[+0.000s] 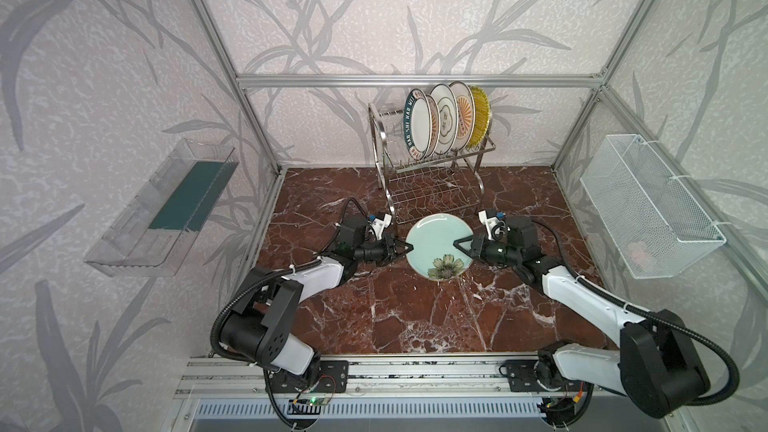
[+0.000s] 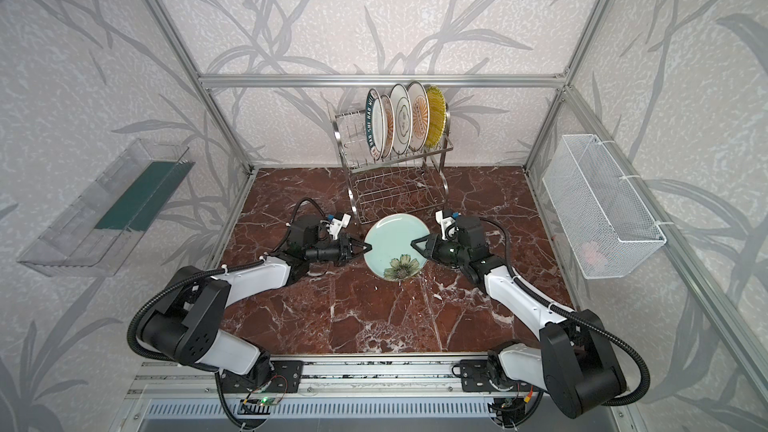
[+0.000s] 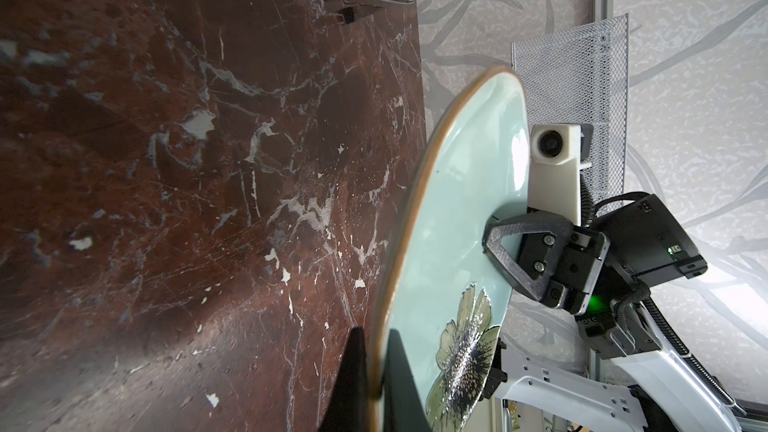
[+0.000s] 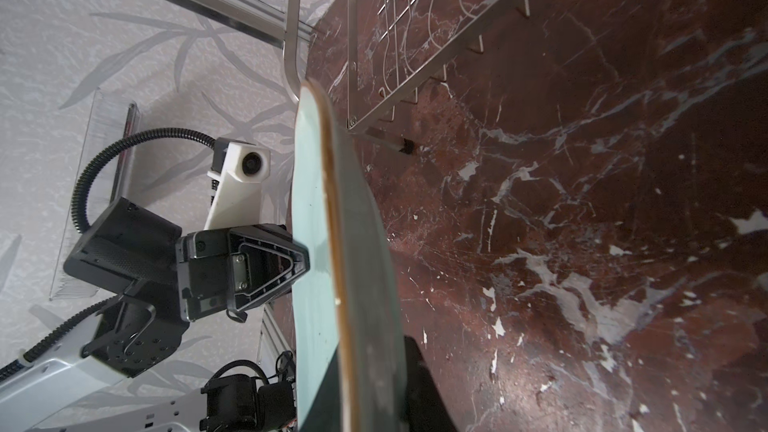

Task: Load the plates into the dish rack
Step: 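Close the right gripper on the turquoise plate's upright rim, then lift the plate toward the rack with the right gripper while the left gripper releases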

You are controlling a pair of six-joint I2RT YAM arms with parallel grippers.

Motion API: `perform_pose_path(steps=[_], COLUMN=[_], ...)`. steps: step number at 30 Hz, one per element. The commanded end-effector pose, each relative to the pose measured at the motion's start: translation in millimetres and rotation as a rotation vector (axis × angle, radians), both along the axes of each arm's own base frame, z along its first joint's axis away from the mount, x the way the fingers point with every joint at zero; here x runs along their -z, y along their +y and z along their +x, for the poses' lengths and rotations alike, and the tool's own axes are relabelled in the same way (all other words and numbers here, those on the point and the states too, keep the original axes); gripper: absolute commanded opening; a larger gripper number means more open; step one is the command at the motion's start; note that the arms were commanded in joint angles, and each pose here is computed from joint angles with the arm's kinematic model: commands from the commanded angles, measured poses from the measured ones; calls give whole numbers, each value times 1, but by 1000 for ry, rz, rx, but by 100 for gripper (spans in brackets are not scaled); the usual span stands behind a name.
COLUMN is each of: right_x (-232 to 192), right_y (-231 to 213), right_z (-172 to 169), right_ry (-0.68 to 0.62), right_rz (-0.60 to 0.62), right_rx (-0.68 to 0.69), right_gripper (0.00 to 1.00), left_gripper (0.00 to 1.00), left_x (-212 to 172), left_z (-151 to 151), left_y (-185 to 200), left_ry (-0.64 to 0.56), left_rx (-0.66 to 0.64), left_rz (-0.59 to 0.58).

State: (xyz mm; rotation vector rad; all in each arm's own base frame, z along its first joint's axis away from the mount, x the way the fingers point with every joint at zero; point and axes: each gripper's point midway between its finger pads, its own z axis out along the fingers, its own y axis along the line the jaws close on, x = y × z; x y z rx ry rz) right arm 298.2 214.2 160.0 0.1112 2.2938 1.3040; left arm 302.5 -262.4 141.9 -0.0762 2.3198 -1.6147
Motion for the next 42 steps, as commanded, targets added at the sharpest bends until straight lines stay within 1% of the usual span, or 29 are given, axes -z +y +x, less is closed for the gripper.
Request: perform_pose_path(steps=[1, 6, 12, 19, 21, 23, 28, 32, 37, 42], right_x=[-16, -18, -24, -36, -39, -42, -50, -62, -92, -133], right_y=[9, 9, 8, 3, 2, 1, -2, -6, -14, -22], right_z=[1, 1, 3, 5, 7, 8, 11, 12, 13, 11], right_ry=[-59, -64, -77, -109, -119, -128, -155, -204, -292, -400], right_rz=[14, 19, 11, -20, -27, -33, -38, -48, -83, -129], right_rx=[-42, -43, -34, -11, -4, 2, 20, 44, 67, 86], right_gripper=[11, 0, 0, 0, 0, 0, 0, 0, 0, 0], left_gripper=[0, 0, 1, 19, 23, 24, 25, 25, 25, 25], left_x=[-46, -47, -43, -44, -46, -47, -51, -56, -68, -83], left_z=[-5, -6, -6, -7, -8, -9, -13, -16, -17, -22], left_y=[-9, -8, -6, -3, -2, -1, 3, 9, 26, 45], left_ry=[-141, -140, -133, -141, -144, -149, -169, -182, -232, -270], left_rx=[63, 56, 53, 55, 56, 54, 54, 48, -6, -43], left_rz=[-77, -67, -44, -25, -16, -4, 28, 51, 106, 177])
